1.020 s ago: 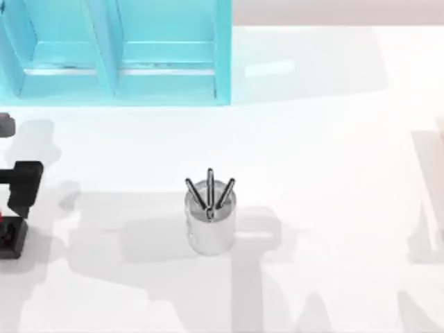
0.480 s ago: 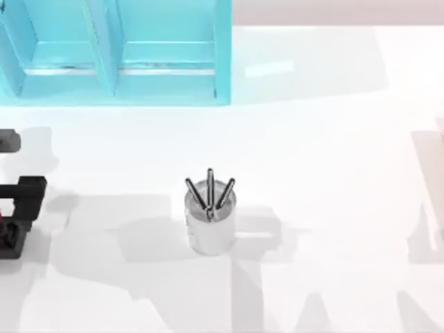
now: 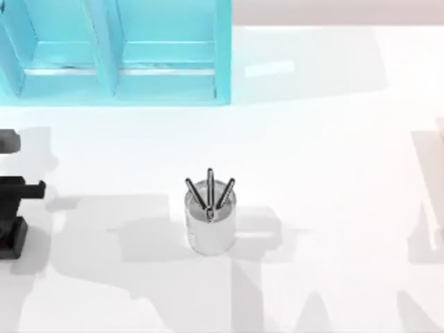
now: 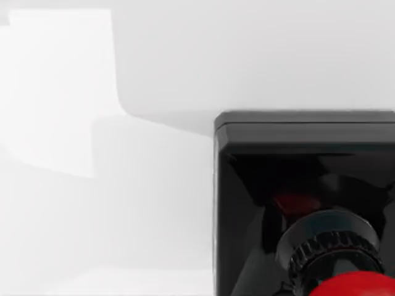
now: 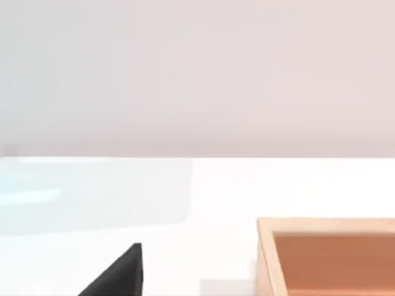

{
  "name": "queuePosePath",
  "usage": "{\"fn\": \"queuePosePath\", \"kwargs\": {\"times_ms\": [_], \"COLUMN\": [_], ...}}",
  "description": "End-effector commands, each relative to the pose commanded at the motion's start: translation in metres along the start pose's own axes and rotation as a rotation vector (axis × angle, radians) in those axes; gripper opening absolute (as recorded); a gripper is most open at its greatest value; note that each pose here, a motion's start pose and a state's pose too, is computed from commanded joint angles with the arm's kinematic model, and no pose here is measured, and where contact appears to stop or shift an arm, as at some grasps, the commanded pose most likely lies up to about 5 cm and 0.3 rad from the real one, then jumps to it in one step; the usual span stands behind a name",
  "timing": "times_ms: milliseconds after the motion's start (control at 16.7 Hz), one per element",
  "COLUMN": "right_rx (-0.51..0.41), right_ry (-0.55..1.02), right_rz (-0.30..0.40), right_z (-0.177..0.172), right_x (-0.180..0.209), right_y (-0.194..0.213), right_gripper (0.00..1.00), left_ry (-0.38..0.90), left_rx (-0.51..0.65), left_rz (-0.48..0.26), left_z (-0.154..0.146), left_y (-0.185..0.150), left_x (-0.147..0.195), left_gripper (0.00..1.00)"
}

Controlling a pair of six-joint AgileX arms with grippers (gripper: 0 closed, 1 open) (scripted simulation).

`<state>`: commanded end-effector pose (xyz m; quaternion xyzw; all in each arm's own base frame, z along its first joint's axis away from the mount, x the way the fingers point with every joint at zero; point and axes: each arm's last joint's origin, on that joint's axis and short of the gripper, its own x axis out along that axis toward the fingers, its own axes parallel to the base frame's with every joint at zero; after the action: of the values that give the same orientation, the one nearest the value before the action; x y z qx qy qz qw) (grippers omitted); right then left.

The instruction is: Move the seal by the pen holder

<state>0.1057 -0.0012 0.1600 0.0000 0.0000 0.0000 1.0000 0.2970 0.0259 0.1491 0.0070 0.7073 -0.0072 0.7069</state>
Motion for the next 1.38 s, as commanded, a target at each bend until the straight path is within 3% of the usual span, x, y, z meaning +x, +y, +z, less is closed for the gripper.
{"fn": "queuePosePath", "kwargs": {"times_ms": [180,240,840,1140,1380], "right_rx": [0.0,0.0,0.0,0.0,0.0], "right_ry": [0.0,0.0,0.0,0.0,0.0], "right_rz": [0.0,0.0,0.0,0.0,0.0], "right_z": [0.0,0.0,0.0,0.0,0.0], "right_x": [0.0,0.0,0.0,0.0,0.0], "right_y": [0.0,0.0,0.0,0.0,0.0], "right_gripper": [1.0,1.0,1.0,1.0,1.0], "left_ry": [0.0,0.0,0.0,0.014,0.017], "left_rx": [0.0,0.0,0.002,0.007,0.004], "left_rz": [0.0,0.0,0.0,0.001,0.004], "left_z": [0.0,0.0,0.002,0.02,0.012], "left_y": [0.0,0.0,-0.005,-0.058,-0.116], "left_x": [0.0,0.0,-0.004,-0.053,-0.112], "left_gripper": [0.02,0.0,0.0,0.0,0.0]}}
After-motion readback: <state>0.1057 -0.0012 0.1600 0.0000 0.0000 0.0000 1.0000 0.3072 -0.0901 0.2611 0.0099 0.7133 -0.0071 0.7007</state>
